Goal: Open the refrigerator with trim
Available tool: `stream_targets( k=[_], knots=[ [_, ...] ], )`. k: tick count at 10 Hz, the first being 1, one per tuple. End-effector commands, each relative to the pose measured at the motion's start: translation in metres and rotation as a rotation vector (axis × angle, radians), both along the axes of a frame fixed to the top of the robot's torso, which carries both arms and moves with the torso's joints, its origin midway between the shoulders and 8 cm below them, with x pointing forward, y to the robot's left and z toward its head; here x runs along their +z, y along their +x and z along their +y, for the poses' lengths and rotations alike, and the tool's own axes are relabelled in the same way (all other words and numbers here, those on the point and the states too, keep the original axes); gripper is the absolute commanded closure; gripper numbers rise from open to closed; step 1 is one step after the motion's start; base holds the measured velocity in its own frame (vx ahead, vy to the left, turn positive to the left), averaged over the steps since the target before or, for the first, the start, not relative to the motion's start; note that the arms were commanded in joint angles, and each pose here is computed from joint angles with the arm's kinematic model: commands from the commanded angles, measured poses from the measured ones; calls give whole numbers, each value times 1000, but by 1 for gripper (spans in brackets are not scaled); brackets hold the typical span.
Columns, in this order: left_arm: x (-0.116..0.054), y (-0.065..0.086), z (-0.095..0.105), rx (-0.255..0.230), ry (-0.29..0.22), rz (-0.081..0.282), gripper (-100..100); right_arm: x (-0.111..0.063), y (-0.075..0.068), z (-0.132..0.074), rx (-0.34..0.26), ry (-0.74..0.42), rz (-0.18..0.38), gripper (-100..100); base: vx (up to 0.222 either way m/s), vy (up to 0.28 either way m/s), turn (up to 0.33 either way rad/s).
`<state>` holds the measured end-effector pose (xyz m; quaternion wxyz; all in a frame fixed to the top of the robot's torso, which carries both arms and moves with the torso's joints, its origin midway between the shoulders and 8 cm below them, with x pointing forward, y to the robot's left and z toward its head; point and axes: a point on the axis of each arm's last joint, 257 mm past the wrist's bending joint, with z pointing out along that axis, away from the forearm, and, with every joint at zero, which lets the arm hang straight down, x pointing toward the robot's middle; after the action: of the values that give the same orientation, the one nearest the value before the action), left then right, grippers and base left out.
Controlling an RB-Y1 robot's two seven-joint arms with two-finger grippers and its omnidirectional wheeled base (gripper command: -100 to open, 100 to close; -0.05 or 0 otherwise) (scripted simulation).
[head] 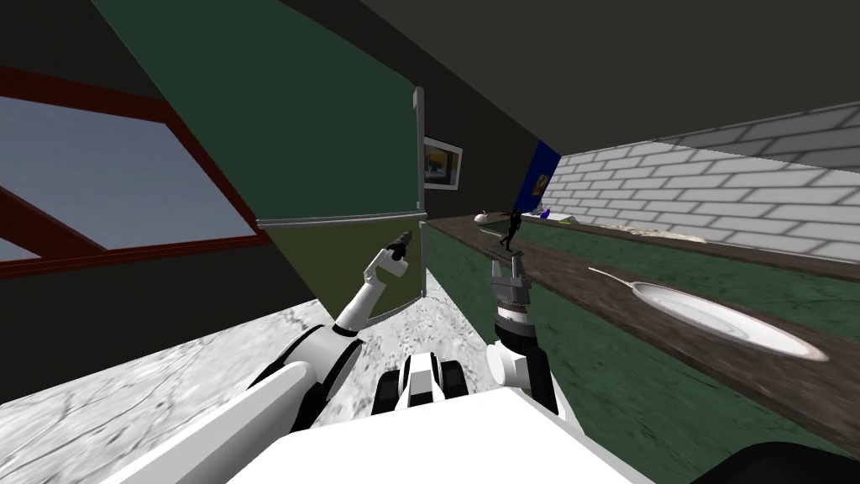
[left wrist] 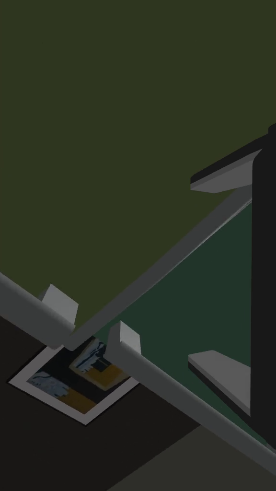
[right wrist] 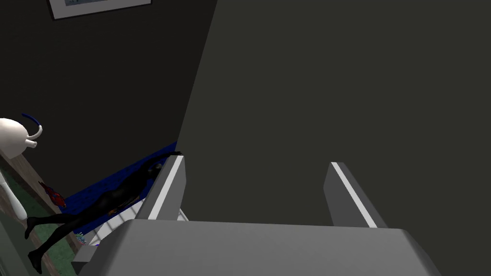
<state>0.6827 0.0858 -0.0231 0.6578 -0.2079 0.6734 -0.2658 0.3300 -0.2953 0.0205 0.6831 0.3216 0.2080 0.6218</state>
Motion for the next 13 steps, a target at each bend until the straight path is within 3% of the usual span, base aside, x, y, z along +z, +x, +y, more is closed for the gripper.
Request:
stream_targets(
  k=[1, 2, 5, 9, 11, 13],
  knots=[
    [2, 8, 32, 49, 33, -7, -100, 0, 0, 0, 0, 0, 0, 0, 93, -80, 24],
    [2, 10, 40, 67, 31, -4, -100, 0, 0, 0, 0, 0, 0, 0, 159, -131, 48],
    [1, 8, 32, 71, -2, 8, -100, 0, 0, 0, 0, 0, 0, 0, 180, -131, 42],
    [6, 11, 64, 131, 5, 6, -100, 0, 0, 0, 0, 0, 0, 0, 171, -140, 46],
    [6, 10, 56, 133, -21, 12, -100, 0, 0, 0, 0, 0, 0, 0, 170, -130, 45],
    [4, 5, 34, 111, -59, 25, -100, 0, 0, 0, 0, 0, 0, 0, 135, -116, 54]
  ],
)
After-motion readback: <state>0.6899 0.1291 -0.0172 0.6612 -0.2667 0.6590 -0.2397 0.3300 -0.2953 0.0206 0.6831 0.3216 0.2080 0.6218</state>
